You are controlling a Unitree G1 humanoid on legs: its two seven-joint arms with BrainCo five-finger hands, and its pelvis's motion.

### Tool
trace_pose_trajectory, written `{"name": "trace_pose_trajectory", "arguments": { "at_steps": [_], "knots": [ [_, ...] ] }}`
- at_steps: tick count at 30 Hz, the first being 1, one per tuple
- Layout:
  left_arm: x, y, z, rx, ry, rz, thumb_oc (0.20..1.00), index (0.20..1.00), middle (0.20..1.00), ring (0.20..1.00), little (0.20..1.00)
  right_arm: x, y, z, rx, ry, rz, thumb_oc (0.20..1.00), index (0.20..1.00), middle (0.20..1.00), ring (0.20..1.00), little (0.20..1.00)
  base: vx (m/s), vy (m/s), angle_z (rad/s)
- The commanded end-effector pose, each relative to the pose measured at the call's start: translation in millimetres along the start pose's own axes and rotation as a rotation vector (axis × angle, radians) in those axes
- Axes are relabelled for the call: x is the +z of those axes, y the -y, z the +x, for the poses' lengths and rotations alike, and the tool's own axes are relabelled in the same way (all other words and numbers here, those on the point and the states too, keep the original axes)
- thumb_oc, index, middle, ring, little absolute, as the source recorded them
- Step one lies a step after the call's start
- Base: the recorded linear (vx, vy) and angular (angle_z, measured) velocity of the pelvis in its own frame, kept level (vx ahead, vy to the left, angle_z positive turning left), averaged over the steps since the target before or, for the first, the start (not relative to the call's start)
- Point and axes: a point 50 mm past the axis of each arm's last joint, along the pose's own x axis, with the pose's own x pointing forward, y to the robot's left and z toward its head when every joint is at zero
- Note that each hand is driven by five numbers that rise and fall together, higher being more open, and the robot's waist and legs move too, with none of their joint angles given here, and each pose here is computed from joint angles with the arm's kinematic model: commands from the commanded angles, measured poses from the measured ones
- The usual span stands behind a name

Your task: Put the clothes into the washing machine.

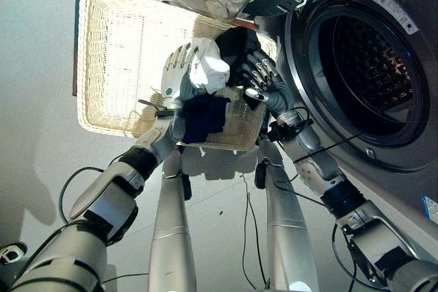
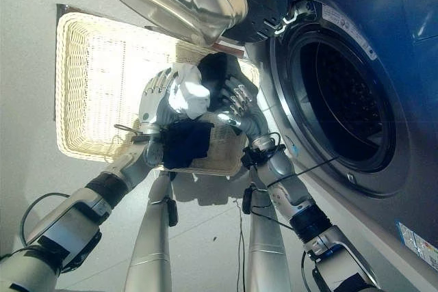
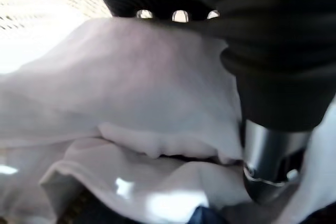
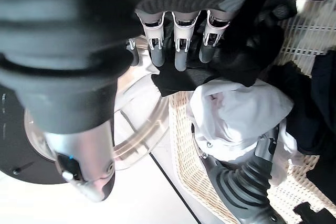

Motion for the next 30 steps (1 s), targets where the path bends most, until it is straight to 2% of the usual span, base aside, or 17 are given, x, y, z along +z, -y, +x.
{"name": "trace_pose_trajectory", "arguments": {
  "at_steps": [1,9,14,15,16,21,30],
  "knots": [
    [-5.4,-2.9,5.9,-0.007,-0.038,-0.007,1.000,1.000,1.000,1.000,1.000,17.8,-15.1,4.4,0.073,0.122,0.029,1.000,1.000,1.000,1.000,1.000,0.00,0.000,0.00],
    [-24.3,-5.9,14.9,-0.057,-0.139,0.052,1.000,1.000,1.000,1.000,1.000,18.0,-16.6,16.4,0.078,0.125,0.039,1.000,1.000,1.000,1.000,1.000,0.00,0.000,0.00],
    [-34.1,-1.2,14.9,-0.158,-0.207,0.058,1.000,1.000,1.000,1.000,1.000,17.4,-20.0,23.3,0.079,0.127,0.040,1.000,1.000,1.000,1.000,1.000,0.00,0.000,0.00],
    [-37.1,2.3,12.8,-0.206,-0.229,0.053,0.366,0.366,0.366,0.366,0.366,17.4,-19.7,24.3,0.081,0.127,0.044,1.000,1.000,1.000,1.000,1.000,0.00,0.000,0.00],
    [-37.4,4.1,12.0,-0.228,-0.232,0.045,0.200,0.200,0.200,0.200,0.200,17.4,-19.8,24.9,0.082,0.128,0.045,1.000,1.000,1.000,1.000,1.000,0.00,0.000,0.00],
    [-41.0,10.0,8.5,-0.307,-0.258,0.021,0.200,0.200,0.200,0.200,0.200,17.3,-21.2,28.7,0.089,0.130,0.049,1.000,1.000,1.000,1.000,1.000,0.00,0.000,0.00],
    [-42.5,13.3,5.1,-0.334,-0.262,-0.016,0.200,0.200,0.200,0.200,0.200,17.0,-22.4,29.2,0.087,0.132,0.060,1.000,1.000,1.000,1.000,1.000,0.00,0.000,0.00]
  ]
}}
